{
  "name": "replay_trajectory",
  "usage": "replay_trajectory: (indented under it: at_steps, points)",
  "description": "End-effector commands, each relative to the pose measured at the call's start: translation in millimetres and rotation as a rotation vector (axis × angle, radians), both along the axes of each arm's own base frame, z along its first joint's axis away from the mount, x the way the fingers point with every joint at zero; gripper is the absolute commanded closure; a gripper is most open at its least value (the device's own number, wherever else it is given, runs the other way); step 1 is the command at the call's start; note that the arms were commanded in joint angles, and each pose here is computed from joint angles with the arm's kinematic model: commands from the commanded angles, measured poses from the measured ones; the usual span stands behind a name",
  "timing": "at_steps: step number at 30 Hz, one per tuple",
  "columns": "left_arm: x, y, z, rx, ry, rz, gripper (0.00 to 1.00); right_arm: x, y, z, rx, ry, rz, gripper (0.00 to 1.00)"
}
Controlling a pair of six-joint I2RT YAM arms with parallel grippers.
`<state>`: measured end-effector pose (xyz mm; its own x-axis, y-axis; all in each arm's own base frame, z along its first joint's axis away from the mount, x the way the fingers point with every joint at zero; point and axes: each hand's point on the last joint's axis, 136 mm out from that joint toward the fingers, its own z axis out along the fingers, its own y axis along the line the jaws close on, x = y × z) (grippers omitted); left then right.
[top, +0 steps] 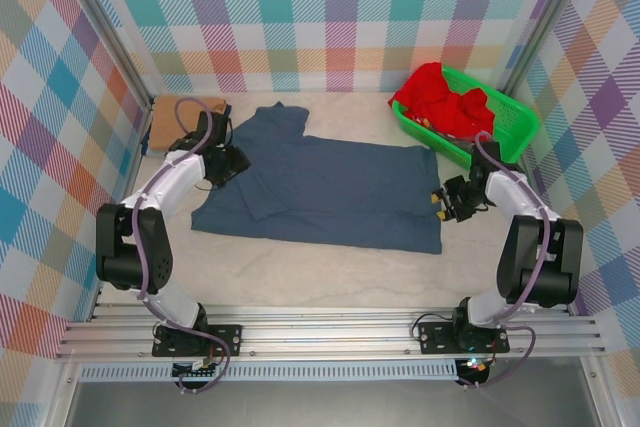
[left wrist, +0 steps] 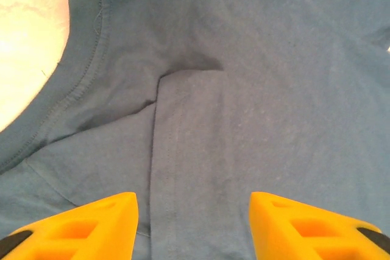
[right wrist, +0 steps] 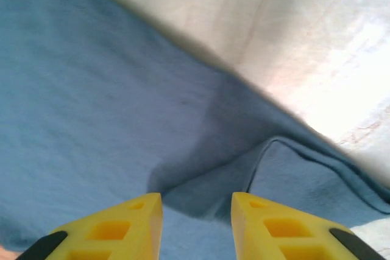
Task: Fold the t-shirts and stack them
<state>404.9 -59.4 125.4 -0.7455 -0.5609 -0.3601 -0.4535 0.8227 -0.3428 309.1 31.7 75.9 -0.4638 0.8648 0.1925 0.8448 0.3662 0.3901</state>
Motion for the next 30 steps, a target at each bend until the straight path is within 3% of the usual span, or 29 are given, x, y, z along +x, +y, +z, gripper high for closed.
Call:
replay_trajectory:
  at_steps: [1, 5, 8, 13, 19, 24, 30]
  points:
    - [-20.5, -9.6, 12.3, -0.114, 0.010, 0.040, 0.53, -18.0, 6.8, 4.7, 0.018, -0.008, 0.027, 0.67]
    - [-45.1, -23.9, -6.2, -0.218, 0.059, 0.063, 0.53, -32.3, 17.7, -4.9, 0.076, 0.005, 0.022, 0.58]
    - [-52.2, -38.7, -14.3, -0.261, 0.077, 0.037, 0.54, -28.0, 20.7, -9.0, 0.085, -0.002, 0.023, 0.60]
    - [-60.4, -41.8, -22.6, -0.226, 0.098, 0.014, 0.56, -9.3, 12.6, -9.9, 0.030, -0.016, 0.022, 0.59]
    - [-68.7, -24.0, -24.6, -0.141, 0.105, 0.019, 0.62, 2.8, 1.9, -24.7, -0.021, 0.035, -0.019, 0.65]
    - [-67.4, -9.3, -33.0, -0.158, 0.132, 0.034, 0.69, 5.2, 9.6, -21.1, -0.051, 0.011, -0.042, 0.66]
    - [-60.0, -58.9, -45.4, -0.358, 0.142, -0.081, 0.60, -9.1, 24.3, -28.5, -0.034, 0.034, 0.000, 0.68]
